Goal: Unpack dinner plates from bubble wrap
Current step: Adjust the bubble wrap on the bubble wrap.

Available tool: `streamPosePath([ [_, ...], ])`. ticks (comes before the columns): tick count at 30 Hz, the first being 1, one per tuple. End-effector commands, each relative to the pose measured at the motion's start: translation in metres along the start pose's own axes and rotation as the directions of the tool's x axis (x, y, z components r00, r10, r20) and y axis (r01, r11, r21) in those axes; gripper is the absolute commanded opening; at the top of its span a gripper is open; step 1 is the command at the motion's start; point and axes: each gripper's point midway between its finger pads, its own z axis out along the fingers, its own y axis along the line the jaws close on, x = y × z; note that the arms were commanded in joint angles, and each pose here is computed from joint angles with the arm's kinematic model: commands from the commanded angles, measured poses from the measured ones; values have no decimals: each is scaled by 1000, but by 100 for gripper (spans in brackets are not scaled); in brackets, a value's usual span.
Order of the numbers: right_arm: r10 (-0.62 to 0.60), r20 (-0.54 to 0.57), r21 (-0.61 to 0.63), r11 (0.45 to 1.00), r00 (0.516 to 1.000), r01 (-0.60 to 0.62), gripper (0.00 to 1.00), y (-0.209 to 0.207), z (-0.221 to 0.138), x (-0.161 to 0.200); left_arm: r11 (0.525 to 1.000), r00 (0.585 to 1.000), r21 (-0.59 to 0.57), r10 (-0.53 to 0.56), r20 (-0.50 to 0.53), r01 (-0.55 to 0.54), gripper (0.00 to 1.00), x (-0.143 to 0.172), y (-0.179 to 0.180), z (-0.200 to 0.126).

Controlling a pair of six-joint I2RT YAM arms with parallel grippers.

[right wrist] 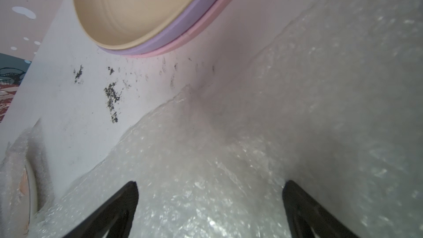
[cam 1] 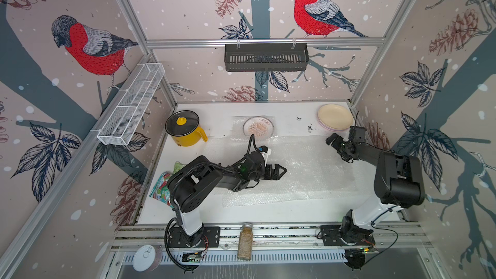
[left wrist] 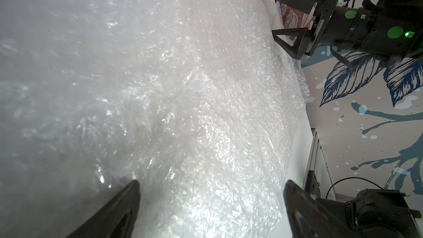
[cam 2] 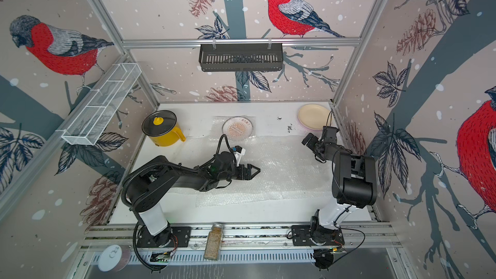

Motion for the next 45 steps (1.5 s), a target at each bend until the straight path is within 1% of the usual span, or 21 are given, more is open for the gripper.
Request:
streamPosePath([
  [1,-1,-42,-85,996,999,-2,99,14,1,10,987,989,-137,-95,-110,80,97,33,34,-2],
  [3,-4,-51,-101,995,999,-1,99,17,-2,14,988,989,-133,-95,-113,80,97,32,34,-1],
  [9,-20,-90,-235,972,996,-1,99,43,-22,25,988,989,-132,-95,-117,79,97,31,33,2],
  [13,-60,-74,-276,960,995,37,99,56,-42,27,988,988,-133,-94,-119,78,97,31,33,4],
  [15,-74,-67,-318,947,995,49,99,62,-52,28,988,988,-134,-95,-121,79,97,31,34,4],
  [18,-74,-89,-379,925,993,35,99,72,-62,33,988,988,-133,-96,-119,80,97,31,34,5],
  [21,-95,-73,-363,930,993,62,99,75,-69,41,988,988,-132,-99,-120,83,97,31,34,5],
  [25,-131,-75,-280,954,989,105,100,68,-73,64,988,988,-131,-99,-117,83,97,30,33,5],
  [27,-154,-79,-246,960,985,131,96,65,-75,78,988,988,-131,-98,-115,83,97,30,33,4],
  [29,-162,-77,-158,976,984,149,89,52,-74,88,988,989,-132,-97,-115,81,97,30,33,4],
  [30,-171,-52,-127,978,984,163,85,49,-78,87,988,989,-131,-97,-114,82,97,30,33,3],
  [32,-180,-33,-64,982,983,178,72,40,-78,89,989,989,-126,-96,-114,81,97,29,31,2],
  [35,-182,-27,-51,982,983,181,41,40,-80,88,994,990,-82,-88,-114,78,97,24,20,-1],
  [37,-184,-6,-52,982,983,184,29,45,-84,84,997,992,-39,-64,-105,60,97,16,6,-7],
  [39,-190,16,-75,979,982,191,20,55,-89,77,999,995,-6,-40,-94,40,97,8,-9,-15],
  [42,-194,43,-96,976,980,197,11,68,-97,66,998,996,61,-16,-85,22,97,0,-37,-33],
  [43,-194,47,-94,976,980,197,8,71,-99,62,998,998,67,-7,-68,12,97,-4,-43,-42],
  [45,-195,45,-89,976,980,198,5,74,-99,58,1000,1000,22,9,-25,-9,97,-11,-45,-62],
])
